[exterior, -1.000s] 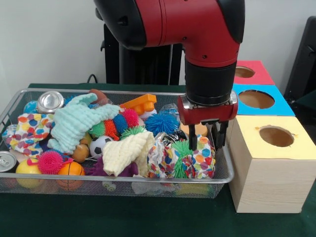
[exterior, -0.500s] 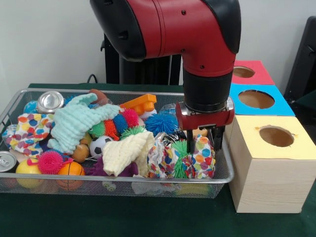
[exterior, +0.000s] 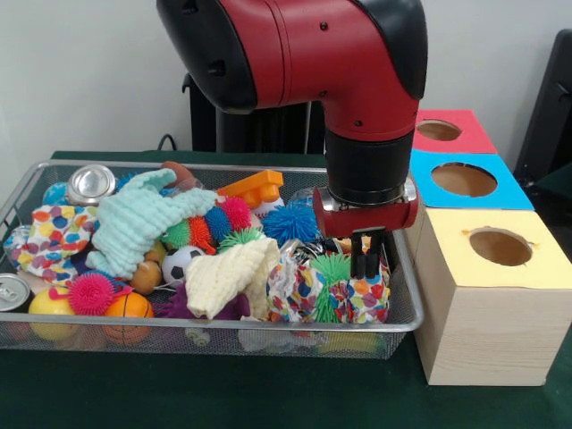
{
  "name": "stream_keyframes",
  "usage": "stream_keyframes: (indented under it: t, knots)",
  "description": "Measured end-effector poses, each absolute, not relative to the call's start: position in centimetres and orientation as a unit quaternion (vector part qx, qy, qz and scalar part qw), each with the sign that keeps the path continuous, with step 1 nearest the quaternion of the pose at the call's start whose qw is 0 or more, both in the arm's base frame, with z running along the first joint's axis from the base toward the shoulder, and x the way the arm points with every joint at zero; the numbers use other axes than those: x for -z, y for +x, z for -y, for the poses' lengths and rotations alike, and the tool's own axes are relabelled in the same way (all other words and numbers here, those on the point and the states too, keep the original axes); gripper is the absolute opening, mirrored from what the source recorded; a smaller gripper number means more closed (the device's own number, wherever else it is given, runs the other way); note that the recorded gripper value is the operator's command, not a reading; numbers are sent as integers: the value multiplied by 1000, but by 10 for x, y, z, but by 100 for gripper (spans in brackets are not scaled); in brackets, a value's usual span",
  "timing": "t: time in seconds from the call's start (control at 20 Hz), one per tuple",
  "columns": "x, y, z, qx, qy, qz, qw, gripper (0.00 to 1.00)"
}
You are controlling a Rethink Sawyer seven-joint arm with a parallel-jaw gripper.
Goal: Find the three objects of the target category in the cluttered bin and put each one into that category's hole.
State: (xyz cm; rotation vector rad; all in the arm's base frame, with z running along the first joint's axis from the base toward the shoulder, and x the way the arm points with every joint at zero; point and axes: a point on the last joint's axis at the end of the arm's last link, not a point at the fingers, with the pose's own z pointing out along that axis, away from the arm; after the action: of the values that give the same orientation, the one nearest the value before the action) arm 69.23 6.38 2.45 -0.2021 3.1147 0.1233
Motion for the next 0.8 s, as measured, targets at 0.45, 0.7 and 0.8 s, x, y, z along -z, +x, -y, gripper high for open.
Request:
stream_keyframes:
  t: [0.45, 0.7, 0.8]
  knots:
    - [-27, 682, -59, -41, -65, -997, 8, 0]
    - [-34, 684, -58, -38, -66, -997, 12, 0]
    - [-38, 687, -57, -37, -65, -997, 16, 0]
